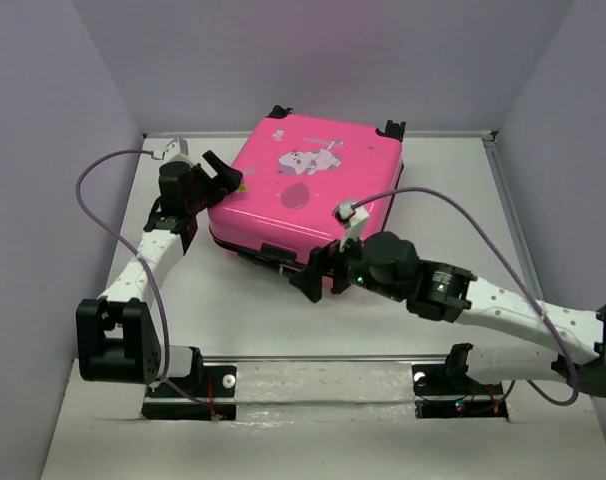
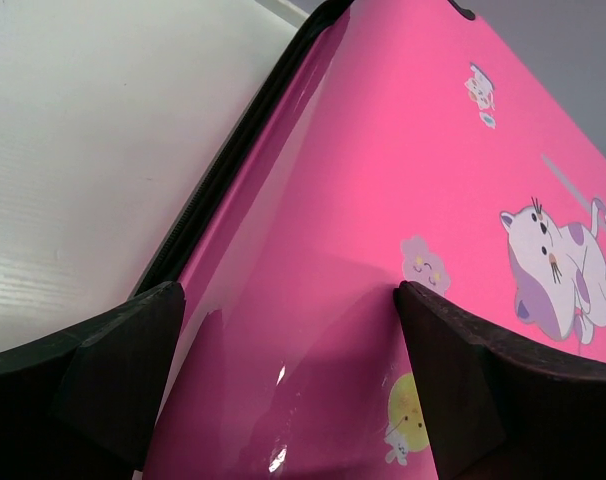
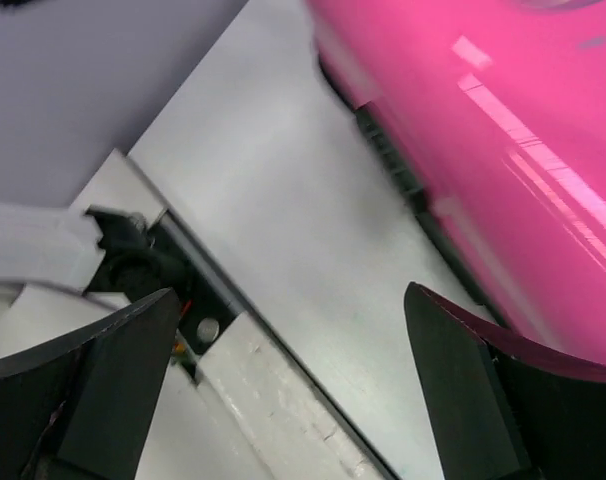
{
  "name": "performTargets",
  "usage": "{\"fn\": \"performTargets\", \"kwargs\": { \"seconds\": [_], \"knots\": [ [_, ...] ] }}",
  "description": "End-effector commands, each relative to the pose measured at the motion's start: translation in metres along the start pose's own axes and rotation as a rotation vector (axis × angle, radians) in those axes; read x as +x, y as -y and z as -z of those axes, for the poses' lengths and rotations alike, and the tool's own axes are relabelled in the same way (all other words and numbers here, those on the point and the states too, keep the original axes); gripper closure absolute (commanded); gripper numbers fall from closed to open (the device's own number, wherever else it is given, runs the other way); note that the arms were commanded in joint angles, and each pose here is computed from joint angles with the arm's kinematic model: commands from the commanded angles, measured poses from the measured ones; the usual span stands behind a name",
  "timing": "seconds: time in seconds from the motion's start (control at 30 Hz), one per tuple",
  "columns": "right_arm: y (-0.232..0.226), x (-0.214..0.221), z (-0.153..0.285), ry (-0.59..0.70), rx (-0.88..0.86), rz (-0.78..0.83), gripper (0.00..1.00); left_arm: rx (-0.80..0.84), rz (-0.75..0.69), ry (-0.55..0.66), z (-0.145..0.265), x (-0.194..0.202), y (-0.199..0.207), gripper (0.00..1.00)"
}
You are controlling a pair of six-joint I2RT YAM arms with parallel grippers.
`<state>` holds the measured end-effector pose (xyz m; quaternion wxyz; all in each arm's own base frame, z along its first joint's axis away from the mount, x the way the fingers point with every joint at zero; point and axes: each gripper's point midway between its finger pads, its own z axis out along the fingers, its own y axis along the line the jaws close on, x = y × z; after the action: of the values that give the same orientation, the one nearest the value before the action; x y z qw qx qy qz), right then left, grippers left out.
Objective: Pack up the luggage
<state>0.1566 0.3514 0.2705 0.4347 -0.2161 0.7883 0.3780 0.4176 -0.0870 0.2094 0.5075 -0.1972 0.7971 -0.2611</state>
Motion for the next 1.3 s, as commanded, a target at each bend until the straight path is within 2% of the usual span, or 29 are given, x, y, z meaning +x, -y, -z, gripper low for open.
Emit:
{"fn": "performTargets", "kwargs": {
  "seconds": [0.0,0.03,0.13,0.17,0.2,0.3,0.33,0.4,0.53,0.73,1.0,1.07,1.17,1.27],
  "knots": [
    [0.094,-0.037,0.03,0.094,0.32,-0.073,0.0,0.011,-0.02,-0.165,0.013,0.041,0.003,0.01],
    [0.13,-0.059,0.05,0.181,0.413,-0.123,0.0,0.015,-0.027,-0.165,0.015,0.043,0.003,0.01],
    [0.185,-0.086,0.081,0.296,0.57,-0.185,0.0,0.03,-0.039,-0.172,0.02,0.046,0.005,0.01],
    [0.218,-0.095,0.095,0.337,0.654,-0.222,0.0,0.036,-0.041,-0.179,0.022,0.048,0.006,0.01],
    [0.226,-0.096,0.088,0.318,0.613,-0.244,0.0,0.05,-0.043,-0.182,0.025,0.05,0.009,0.01],
    [0.273,-0.096,0.095,0.353,0.63,-0.364,0.0,0.077,-0.051,-0.198,0.031,0.058,0.018,0.01],
    [0.267,-0.101,0.086,0.355,0.516,-0.379,0.0,0.104,-0.063,-0.21,0.037,0.067,0.026,0.01],
    [0.278,-0.092,0.072,0.309,0.44,-0.443,0.0,0.109,-0.085,-0.205,0.044,0.075,0.032,0.01],
    [0.265,-0.085,0.038,0.21,0.222,-0.453,0.0,0.142,-0.107,-0.228,0.064,0.101,0.038,0.01],
    [0.26,-0.083,0.004,0.116,0.03,-0.479,0.0,0.195,-0.131,-0.253,0.086,0.132,0.049,0.01],
    [0.243,-0.12,-0.049,0.004,-0.195,-0.483,0.02,0.262,-0.156,-0.315,0.112,0.181,0.08,0.01],
    [0.225,-0.155,-0.056,0.02,-0.272,-0.424,0.0,0.293,-0.155,-0.329,0.121,0.19,0.094,0.01],
    [0.226,-0.172,-0.058,0.022,-0.252,-0.418,0.0,0.315,-0.147,-0.297,0.13,0.185,0.109,0.01],
    [0.228,-0.197,-0.047,0.083,-0.164,-0.34,0.0,0.313,-0.115,-0.214,0.134,0.16,0.119,0.01]
  ]
}}
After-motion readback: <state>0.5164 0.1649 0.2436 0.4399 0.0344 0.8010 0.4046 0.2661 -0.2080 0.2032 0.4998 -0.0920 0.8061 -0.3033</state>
